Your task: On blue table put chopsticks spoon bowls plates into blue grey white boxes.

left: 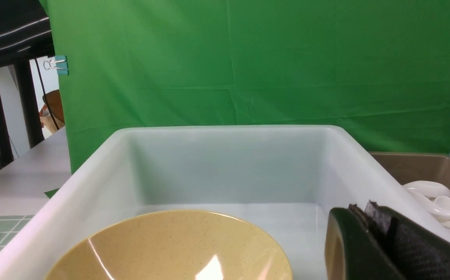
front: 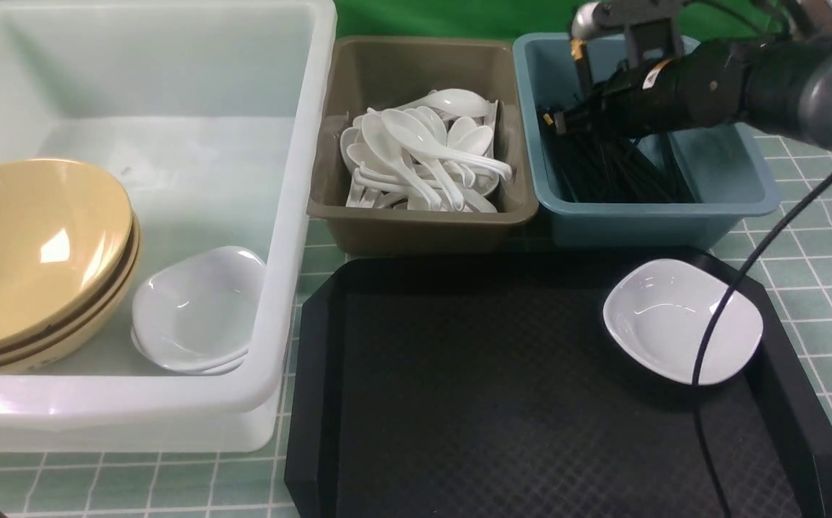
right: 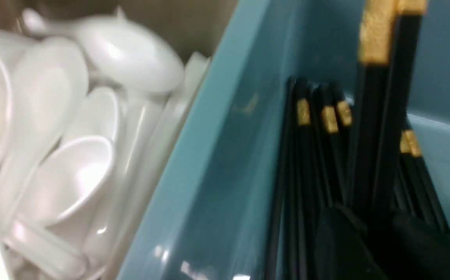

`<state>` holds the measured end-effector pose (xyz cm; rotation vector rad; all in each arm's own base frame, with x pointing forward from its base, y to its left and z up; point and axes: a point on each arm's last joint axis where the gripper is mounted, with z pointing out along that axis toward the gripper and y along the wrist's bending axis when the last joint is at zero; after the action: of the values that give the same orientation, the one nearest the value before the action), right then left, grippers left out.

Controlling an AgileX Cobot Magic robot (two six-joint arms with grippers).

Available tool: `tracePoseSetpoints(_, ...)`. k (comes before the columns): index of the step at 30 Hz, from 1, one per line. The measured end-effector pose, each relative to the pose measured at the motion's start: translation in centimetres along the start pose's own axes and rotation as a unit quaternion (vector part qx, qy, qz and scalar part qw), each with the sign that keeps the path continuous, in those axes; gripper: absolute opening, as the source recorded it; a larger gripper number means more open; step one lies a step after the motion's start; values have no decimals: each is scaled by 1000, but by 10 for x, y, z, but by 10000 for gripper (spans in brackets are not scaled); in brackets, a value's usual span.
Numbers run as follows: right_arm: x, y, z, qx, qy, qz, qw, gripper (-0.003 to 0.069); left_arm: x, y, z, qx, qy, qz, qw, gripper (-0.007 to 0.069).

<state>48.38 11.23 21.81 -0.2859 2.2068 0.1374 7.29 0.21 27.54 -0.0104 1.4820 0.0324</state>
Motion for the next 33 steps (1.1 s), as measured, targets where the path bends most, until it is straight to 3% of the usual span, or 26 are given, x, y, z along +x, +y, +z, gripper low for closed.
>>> tracePoseSetpoints(2,0,1,-2,-4,26,0,1000,260,0,0,0,1,1,0,1000,2)
tracePoseSetpoints(3,0,1,-2,-4,29,0,1000,260,0,0,0,1,2,0,1000,2)
tracePoseSetpoints(5,-9,2,-15,-11,69,-8,997,386,1,-1,0,3,5,0,1000,2)
tracePoseSetpoints(8,-24,3,-40,-18,104,-34,994,461,1,-1,0,3,5,0,1000,2)
tracePoseSetpoints(13,-57,-1,-122,0,114,-81,990,502,1,-1,0,3,5,0,1000,2)
tracePoseSetpoints(16,-57,-5,-146,14,127,-92,987,502,1,-1,0,3,5,0,1000,2)
tracePoseSetpoints(20,-21,-19,-152,21,236,-82,968,502,1,-1,0,3,5,0,1000,2)
tracePoseSetpoints(25,69,-16,-123,-3,379,-65,923,502,-1,-1,-3,3,-6,0,1000,2)
tracePoseSetpoints(33,122,43,-106,-63,364,-89,925,502,-1,-1,-4,5,-7,1,1000,2)
